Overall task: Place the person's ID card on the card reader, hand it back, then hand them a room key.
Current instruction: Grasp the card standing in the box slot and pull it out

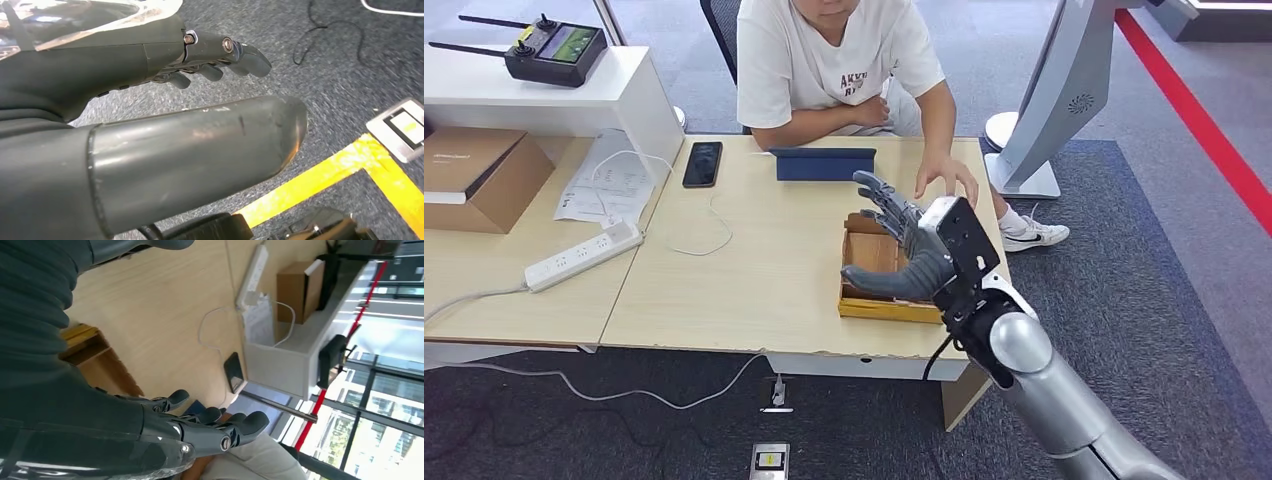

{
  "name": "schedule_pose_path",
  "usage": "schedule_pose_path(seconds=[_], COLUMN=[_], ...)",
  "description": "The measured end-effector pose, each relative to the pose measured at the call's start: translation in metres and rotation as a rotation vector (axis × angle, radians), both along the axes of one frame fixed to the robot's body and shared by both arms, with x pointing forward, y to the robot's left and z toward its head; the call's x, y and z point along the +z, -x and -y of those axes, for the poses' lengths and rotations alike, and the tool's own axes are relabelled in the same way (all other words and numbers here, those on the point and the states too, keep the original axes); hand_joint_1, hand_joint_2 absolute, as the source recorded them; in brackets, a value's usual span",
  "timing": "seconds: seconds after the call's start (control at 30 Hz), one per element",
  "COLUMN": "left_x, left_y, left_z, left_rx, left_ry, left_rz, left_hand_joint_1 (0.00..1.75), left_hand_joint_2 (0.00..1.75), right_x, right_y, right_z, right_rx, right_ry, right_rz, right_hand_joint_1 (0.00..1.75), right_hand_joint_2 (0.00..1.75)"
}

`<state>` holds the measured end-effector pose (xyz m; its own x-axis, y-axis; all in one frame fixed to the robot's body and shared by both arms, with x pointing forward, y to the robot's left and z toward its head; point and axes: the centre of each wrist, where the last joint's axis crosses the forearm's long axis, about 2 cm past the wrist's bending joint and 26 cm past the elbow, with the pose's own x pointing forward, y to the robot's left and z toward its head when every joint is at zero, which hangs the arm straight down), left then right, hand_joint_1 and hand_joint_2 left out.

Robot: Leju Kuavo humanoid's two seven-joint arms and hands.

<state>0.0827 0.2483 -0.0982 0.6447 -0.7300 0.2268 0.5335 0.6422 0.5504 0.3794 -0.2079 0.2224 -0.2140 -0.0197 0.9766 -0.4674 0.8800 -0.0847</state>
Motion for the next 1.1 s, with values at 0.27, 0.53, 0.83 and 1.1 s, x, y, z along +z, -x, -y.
schedule_pose_path(seconds=[0.27,0.53,0.83,1.1], left_x=[-0.001,0.0,0.0,0.0], left_y=[0.006,0.005,0.005,0.005], left_z=[0.0,0.001,0.002,0.002], left_rx=[0.11,0.112,0.115,0.116], left_ry=[-0.035,-0.044,-0.045,-0.045], left_rz=[-0.007,-0.007,-0.007,-0.009], left_hand_joint_1=[0.0,0.0,0.0,0.0], left_hand_joint_2=[0.0,0.0,0.0,0.0], right_x=[-0.056,-0.076,-0.097,-0.109], right_y=[0.07,0.084,0.092,0.094], right_z=[0.017,0.005,-0.008,-0.011], right_rx=[-0.165,-0.334,-0.306,-0.28], right_ry=[0.777,1.154,1.251,1.29], right_rz=[0.129,0.327,0.349,0.33], right_hand_joint_1=[0.0,0.0,0.0,0.0], right_hand_joint_2=[1.75,1.75,1.75,1.75])
